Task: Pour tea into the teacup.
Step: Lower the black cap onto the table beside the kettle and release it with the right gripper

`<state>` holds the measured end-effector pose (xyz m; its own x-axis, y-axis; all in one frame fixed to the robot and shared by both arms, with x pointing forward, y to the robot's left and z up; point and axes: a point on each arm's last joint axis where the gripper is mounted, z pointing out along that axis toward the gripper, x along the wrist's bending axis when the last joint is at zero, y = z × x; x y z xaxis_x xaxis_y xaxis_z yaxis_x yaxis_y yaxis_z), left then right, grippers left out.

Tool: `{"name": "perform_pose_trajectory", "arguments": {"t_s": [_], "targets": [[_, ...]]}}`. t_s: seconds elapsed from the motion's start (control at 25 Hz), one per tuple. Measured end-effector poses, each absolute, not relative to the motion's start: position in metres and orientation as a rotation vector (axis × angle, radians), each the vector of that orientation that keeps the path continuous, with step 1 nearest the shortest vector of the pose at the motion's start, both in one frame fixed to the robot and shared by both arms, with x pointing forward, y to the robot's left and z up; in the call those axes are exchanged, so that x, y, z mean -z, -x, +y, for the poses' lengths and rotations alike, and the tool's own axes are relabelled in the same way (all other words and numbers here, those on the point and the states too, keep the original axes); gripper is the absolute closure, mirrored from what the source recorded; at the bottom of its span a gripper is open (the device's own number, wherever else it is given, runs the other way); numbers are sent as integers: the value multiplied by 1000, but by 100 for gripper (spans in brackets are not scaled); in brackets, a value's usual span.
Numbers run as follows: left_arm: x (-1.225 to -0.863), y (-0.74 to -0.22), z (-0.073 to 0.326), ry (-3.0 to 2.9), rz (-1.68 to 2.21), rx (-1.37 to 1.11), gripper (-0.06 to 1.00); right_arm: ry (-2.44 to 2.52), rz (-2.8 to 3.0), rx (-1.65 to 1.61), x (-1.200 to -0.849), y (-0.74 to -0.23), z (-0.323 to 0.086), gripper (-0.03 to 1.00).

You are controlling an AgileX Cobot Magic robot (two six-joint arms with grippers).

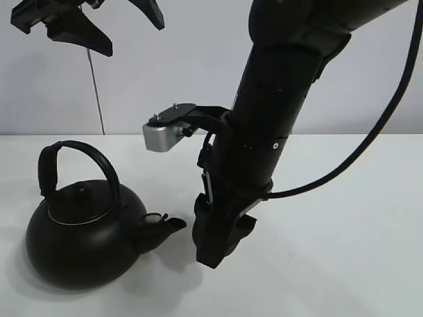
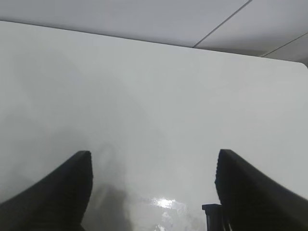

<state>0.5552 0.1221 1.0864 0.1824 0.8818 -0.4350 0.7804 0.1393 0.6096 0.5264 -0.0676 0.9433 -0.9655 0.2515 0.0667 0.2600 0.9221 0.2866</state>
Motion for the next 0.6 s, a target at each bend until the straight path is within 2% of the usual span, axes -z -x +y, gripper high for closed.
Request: {"name": "perform_pose_trajectory", "arguments": {"t_s": [0.6], "targets": [[-1086, -555, 122, -1647, 1605, -158, 42, 533, -3064, 471, -917, -538, -63, 57]]}}
